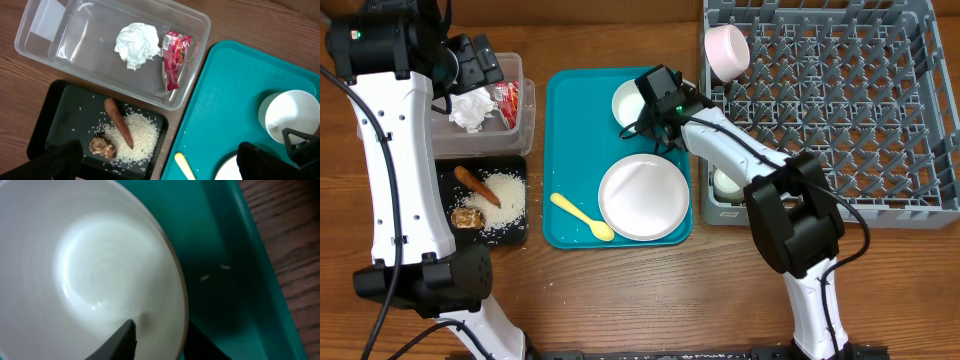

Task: Sort waste into correct bins and load items into the dishwasher
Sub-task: 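Place the white bowl into the dish rack with the right gripper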

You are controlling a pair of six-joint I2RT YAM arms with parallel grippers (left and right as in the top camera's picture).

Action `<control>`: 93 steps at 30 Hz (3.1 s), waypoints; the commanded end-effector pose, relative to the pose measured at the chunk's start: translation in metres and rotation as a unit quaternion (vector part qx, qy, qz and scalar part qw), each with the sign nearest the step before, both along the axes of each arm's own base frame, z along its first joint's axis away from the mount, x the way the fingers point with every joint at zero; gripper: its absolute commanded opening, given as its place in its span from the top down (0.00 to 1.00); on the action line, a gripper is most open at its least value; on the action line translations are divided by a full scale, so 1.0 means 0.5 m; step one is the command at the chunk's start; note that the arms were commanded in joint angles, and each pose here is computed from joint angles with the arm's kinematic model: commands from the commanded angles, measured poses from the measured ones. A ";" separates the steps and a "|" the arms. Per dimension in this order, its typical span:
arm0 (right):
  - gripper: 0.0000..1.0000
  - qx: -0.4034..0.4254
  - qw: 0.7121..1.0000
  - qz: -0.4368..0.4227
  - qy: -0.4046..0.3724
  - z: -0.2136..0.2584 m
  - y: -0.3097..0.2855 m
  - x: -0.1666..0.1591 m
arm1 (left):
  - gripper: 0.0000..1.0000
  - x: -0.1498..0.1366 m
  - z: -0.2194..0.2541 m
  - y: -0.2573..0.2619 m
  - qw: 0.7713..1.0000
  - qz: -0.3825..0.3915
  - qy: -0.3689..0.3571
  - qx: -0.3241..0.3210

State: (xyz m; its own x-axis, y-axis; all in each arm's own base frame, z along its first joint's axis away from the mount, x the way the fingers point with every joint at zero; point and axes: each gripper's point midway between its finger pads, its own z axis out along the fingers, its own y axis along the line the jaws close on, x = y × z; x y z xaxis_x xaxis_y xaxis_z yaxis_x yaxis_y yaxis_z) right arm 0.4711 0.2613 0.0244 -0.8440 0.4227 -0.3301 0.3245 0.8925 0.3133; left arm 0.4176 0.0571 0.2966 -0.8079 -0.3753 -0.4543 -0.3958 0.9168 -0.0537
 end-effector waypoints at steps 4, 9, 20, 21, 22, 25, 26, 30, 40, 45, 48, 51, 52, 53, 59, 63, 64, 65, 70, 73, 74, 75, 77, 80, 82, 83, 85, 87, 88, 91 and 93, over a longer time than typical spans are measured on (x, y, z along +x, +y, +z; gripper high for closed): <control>0.92 0.009 1.000 -0.010 0.003 0.004 -0.011 0.008 | 0.00 -0.004 0.008 -0.008 1.000 -0.002 -0.006 -0.004; 0.96 -0.003 0.999 0.029 -0.015 0.061 -0.017 0.027 | 0.00 -0.004 0.008 -0.008 1.000 -0.002 -0.006 -0.004; 0.96 -0.184 0.976 -0.011 -0.115 0.431 -0.253 0.008 | 0.00 -0.004 0.008 -0.008 1.000 -0.002 -0.006 -0.004; 0.96 -0.211 0.969 -0.033 -0.124 0.460 -0.290 -0.001 | 0.00 -0.004 0.008 -0.008 1.000 -0.002 -0.006 -0.004; 0.96 -0.243 0.959 -0.060 -0.135 0.492 -0.332 -0.012 | 0.00 -0.004 0.008 -0.008 1.000 -0.002 -0.006 -0.004; 0.96 -0.321 0.926 -0.123 -0.156 0.555 -0.422 -0.034 | 0.00 -0.004 0.008 -0.008 1.000 -0.002 -0.006 -0.004; 0.96 -0.351 0.911 -0.146 -0.162 0.572 -0.451 -0.037 | 0.00 -0.004 0.008 -0.008 1.000 -0.002 -0.006 -0.004; 0.96 -0.459 0.861 -0.165 -0.143 0.581 -0.524 -0.042 | 0.00 -0.004 0.008 -0.008 1.000 -0.002 -0.006 -0.004; 0.96 -0.611 0.790 -0.050 -0.025 0.485 -0.568 0.014 | 0.00 -0.004 0.008 -0.008 1.000 -0.002 -0.006 -0.004; 0.96 -0.610 0.791 -0.027 -0.023 0.433 -0.536 0.043 | 0.00 -0.004 0.008 -0.008 1.000 -0.002 -0.006 -0.004; 0.96 -0.595 0.804 0.004 -0.022 0.398 -0.510 0.062 | 0.00 -0.004 0.008 -0.008 1.000 -0.002 -0.006 -0.004; 0.96 -0.597 0.802 0.026 -0.009 0.366 -0.503 0.072 | 0.00 -0.004 0.008 -0.008 1.000 -0.002 -0.006 -0.004; 0.96 -0.600 0.800 0.031 -0.005 0.362 -0.503 0.072 | 0.00 -0.004 0.008 -0.008 1.000 -0.002 -0.006 -0.004; 0.96 -0.602 0.798 0.037 0.000 0.351 -0.502 0.074 | 0.00 -0.004 0.008 -0.008 1.000 -0.002 -0.006 -0.004; 0.96 -0.630 0.773 0.069 0.031 0.315 -0.502 0.079 | 0.00 -0.004 0.008 -0.008 1.000 -0.002 -0.006 -0.004; 0.96 -0.635 0.769 0.073 0.031 0.307 -0.492 0.080 | 0.00 -0.004 0.008 -0.008 1.000 -0.002 -0.006 -0.004; 0.96 -0.635 0.769 0.075 0.030 0.304 -0.487 0.081 | 0.00 -0.004 0.008 -0.008 1.000 -0.002 -0.006 -0.004; 0.96 -0.635 0.768 0.076 0.030 0.303 -0.484 0.081 | 0.00 -0.004 0.008 -0.008 1.000 -0.002 -0.006 -0.004; 0.96 -0.635 0.767 0.091 0.025 0.292 -0.457 0.076 | 0.00 -0.004 0.008 -0.008 1.000 -0.002 -0.006 -0.004; 0.96 -0.637 0.764 0.102 0.027 0.277 -0.443 0.070 | 0.00 -0.004 0.008 -0.008 1.000 -0.002 -0.006 -0.004; 0.96 -0.638 0.762 0.107 0.030 0.271 -0.441 0.067 | 0.00 -0.004 0.008 -0.009 1.000 -0.002 -0.006 -0.005; 0.96 -0.639 0.760 0.111 0.034 0.264 -0.440 0.063 | 0.00 -0.004 0.008 -0.008 1.000 -0.002 -0.006 -0.004; 0.96 -0.642 0.757 0.118 0.043 0.250 -0.442 0.056 | 0.00 -0.004 0.008 -0.008 1.000 -0.002 -0.006 -0.004; 0.96 -0.645 0.751 0.129 0.057 0.226 -0.448 0.042 | 0.00 -0.004 0.008 -0.008 1.000 -0.002 -0.006 -0.004; 0.96 -0.647 0.747 0.136 0.066 0.213 -0.452 0.035 | 0.00 -0.004 0.008 -0.009 1.000 -0.002 -0.006 -0.005; 0.96 -0.648 0.746 0.139 0.069 0.208 -0.453 0.032 | 0.00 -0.004 0.008 -0.008 1.000 -0.002 -0.006 -0.004; 0.96 -0.651 0.742 0.141 0.073 0.207 -0.453 0.028 | 0.00 -0.004 0.008 -0.008 1.000 -0.002 -0.006 -0.004; 0.96 -0.663 0.733 0.131 0.070 0.219 -0.458 0.030 | 0.00 -0.004 0.008 -0.008 1.000 -0.002 -0.006 -0.004; 0.96 -0.674 0.726 0.121 0.066 0.230 -0.462 0.032 | 0.00 -0.004 0.008 -0.008 1.000 -0.002 -0.006 -0.004; 0.96 -0.703 0.703 0.094 0.058 0.260 -0.471 0.034 | 0.00 -0.004 0.008 -0.008 1.000 -0.002 -0.006 -0.004; 0.96 -0.717 0.689 0.084 0.059 0.274 -0.478 0.032 | 0.00 -0.004 0.008 -0.008 1.000 -0.002 -0.006 -0.004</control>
